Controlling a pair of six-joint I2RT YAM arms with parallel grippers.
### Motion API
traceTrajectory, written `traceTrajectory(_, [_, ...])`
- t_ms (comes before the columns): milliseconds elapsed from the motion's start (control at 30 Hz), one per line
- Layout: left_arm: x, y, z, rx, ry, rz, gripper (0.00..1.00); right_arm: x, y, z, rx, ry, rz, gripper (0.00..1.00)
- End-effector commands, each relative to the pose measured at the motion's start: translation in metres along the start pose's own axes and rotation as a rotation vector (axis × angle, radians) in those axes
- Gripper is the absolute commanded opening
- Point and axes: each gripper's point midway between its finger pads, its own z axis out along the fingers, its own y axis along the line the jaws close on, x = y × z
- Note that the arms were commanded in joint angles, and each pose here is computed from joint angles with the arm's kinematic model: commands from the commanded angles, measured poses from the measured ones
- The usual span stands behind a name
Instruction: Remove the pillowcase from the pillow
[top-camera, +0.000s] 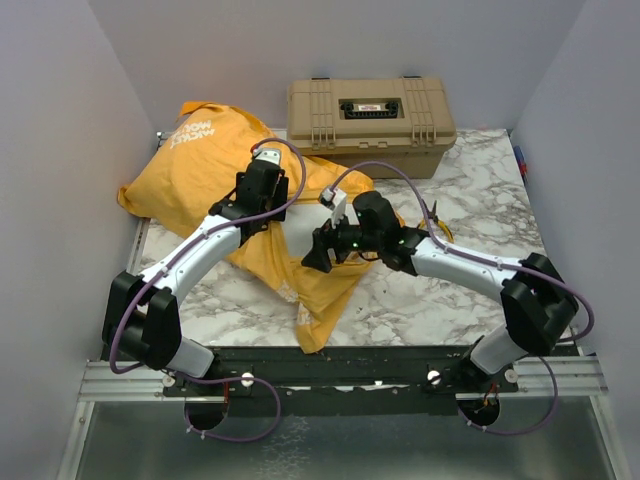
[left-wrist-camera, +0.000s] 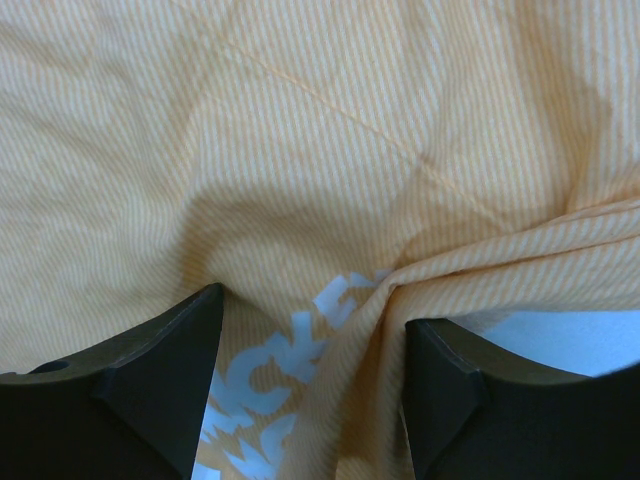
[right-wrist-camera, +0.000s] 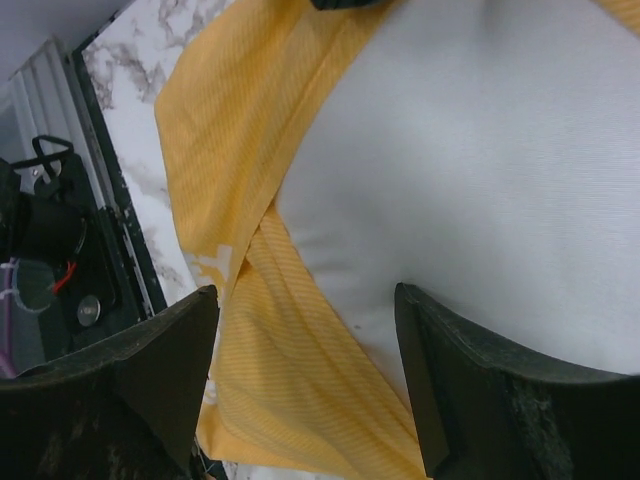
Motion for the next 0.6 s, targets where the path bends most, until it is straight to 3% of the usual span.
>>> traceTrajectory(0, [0.010, -0.017, 0.001, 0.067, 0.042, 0.018, 0.68, 0.014, 0.021, 0.014, -0.099, 0.059, -0.033, 0.76])
traceTrajectory(567, [0.012, -0.005, 0.005, -0.006, 0.048, 0.004, 0.68, 0.150, 0.078, -0.020, -0.126, 0.336, 0.088, 0.67])
